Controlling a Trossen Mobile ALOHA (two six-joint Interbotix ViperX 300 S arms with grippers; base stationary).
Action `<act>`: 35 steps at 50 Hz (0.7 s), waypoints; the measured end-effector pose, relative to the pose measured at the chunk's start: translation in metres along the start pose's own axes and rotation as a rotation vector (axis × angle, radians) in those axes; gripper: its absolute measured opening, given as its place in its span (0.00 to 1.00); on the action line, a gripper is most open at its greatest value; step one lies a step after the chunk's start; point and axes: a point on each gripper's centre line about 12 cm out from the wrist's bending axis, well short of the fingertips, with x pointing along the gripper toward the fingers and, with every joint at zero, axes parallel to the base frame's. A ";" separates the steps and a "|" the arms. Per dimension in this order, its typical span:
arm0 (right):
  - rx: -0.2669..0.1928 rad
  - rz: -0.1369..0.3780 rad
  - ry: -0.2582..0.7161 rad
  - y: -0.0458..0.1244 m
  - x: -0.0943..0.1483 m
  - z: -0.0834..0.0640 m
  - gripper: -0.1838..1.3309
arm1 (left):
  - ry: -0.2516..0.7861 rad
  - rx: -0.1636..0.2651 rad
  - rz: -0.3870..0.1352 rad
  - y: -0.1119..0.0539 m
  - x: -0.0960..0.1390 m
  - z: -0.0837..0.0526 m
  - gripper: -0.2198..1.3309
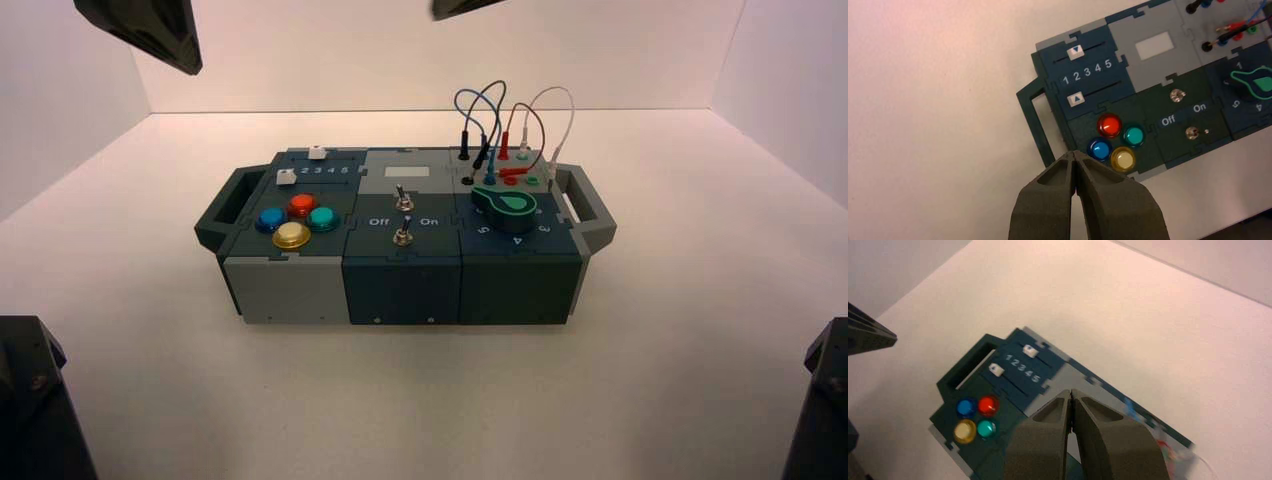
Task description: Push the red button with the right gripper.
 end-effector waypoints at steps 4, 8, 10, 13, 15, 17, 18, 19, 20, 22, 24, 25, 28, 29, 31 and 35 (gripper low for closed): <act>-0.012 0.013 0.023 0.008 0.011 0.003 0.03 | 0.017 -0.009 0.006 0.002 0.000 -0.002 0.04; -0.028 0.031 0.054 0.018 0.026 0.005 0.03 | 0.041 -0.024 0.019 0.008 0.000 -0.005 0.04; -0.033 0.036 0.062 0.021 0.031 0.005 0.03 | 0.045 -0.027 0.027 0.010 0.000 -0.006 0.04; -0.042 0.052 0.089 0.031 0.043 0.004 0.03 | 0.056 -0.029 0.036 0.012 0.000 -0.008 0.04; -0.045 0.059 0.104 0.035 0.049 0.002 0.03 | 0.062 -0.029 0.043 0.014 0.000 -0.009 0.04; -0.048 0.068 0.124 0.041 0.057 0.000 0.03 | 0.076 -0.029 0.050 0.016 0.001 -0.012 0.04; -0.053 0.076 0.141 0.047 0.063 -0.001 0.03 | 0.079 -0.028 0.051 0.017 0.001 -0.012 0.04; -0.055 0.081 0.149 0.050 0.067 -0.002 0.03 | 0.082 -0.027 0.054 0.018 0.001 -0.013 0.04; -0.057 0.083 0.151 0.051 0.068 -0.002 0.03 | 0.086 -0.024 0.056 0.018 0.001 -0.013 0.04; -0.064 0.093 0.172 0.059 0.076 -0.004 0.03 | 0.087 -0.022 0.060 0.020 0.001 -0.014 0.04; -0.069 0.098 0.186 0.063 0.082 -0.005 0.02 | 0.092 -0.022 0.060 0.020 0.001 -0.014 0.04; -0.072 0.102 0.193 0.065 0.084 -0.006 0.02 | 0.089 -0.022 0.060 0.020 0.000 -0.014 0.04; -0.079 0.114 0.226 0.075 0.094 -0.009 0.03 | 0.092 -0.023 0.062 0.021 0.001 -0.014 0.04; -0.079 0.115 0.227 0.076 0.095 -0.008 0.03 | 0.091 -0.020 0.062 0.020 0.001 -0.014 0.04; -0.084 0.119 0.241 0.079 0.099 -0.010 0.03 | 0.091 -0.022 0.062 0.021 0.001 -0.014 0.04; -0.091 0.127 0.263 0.086 0.104 -0.011 0.03 | 0.091 -0.020 0.062 0.020 0.001 -0.014 0.04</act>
